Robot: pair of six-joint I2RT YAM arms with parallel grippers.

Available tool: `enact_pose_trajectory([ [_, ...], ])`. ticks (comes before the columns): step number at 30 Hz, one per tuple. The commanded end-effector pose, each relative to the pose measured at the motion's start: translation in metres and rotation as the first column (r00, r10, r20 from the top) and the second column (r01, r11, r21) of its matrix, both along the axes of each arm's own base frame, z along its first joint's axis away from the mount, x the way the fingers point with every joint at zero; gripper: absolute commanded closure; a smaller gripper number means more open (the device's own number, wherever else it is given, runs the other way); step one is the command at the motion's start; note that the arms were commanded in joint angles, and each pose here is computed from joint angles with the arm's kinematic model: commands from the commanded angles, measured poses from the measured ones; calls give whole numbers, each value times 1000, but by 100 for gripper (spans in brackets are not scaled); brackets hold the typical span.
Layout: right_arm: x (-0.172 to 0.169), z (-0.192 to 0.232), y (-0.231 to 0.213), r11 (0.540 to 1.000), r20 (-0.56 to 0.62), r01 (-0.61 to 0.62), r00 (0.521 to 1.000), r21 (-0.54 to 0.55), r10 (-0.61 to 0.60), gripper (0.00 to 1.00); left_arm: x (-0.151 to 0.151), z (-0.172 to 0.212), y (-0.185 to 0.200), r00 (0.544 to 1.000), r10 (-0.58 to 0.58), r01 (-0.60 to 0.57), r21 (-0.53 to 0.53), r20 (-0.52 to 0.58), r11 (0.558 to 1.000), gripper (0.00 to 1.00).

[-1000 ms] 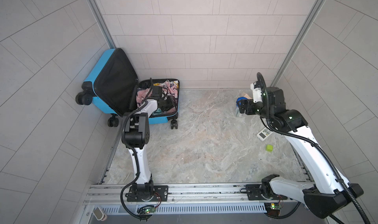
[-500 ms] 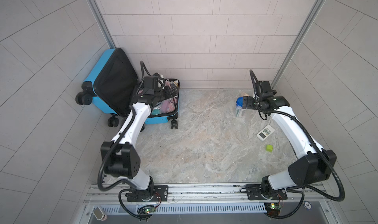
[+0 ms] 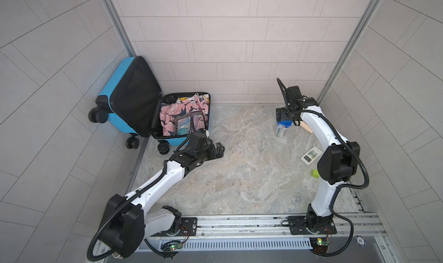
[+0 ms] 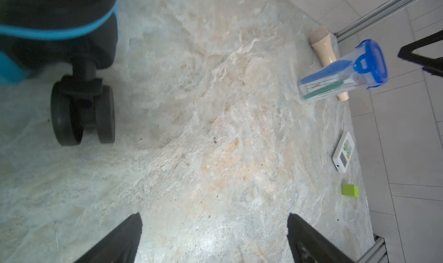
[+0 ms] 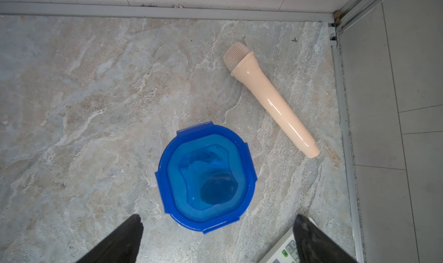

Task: Pack the luggage
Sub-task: 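Move the right gripper to the blue-lidded box while the left arm draws back, then grasp the blue-lidded clear box with the right gripper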

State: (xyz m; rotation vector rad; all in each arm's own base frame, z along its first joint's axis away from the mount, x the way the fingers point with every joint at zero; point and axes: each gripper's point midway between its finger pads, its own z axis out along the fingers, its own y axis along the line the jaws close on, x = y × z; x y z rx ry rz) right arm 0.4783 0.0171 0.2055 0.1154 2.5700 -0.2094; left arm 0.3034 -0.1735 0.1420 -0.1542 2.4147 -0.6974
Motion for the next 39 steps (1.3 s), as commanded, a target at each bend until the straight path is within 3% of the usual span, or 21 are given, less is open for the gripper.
enact_pose_trajectory([
  [1,-5,-8,-7,999,-70,-27,997,-34,25,0,10,24,-2,996,48,-43,-66,76,997,0],
  [7,2,-21,3,998,-89,-58,994,7,58,0,9,19,-6,998,32,-27,-74,62,997,0],
  [26,23,-50,-12,995,-160,-26,987,-92,11,0,7,12,-10,999,21,-18,-90,34,996,0],
  [39,28,-64,-6,998,-187,-33,982,-57,22,1,7,12,-10,999,26,-23,-96,33,995,0],
])
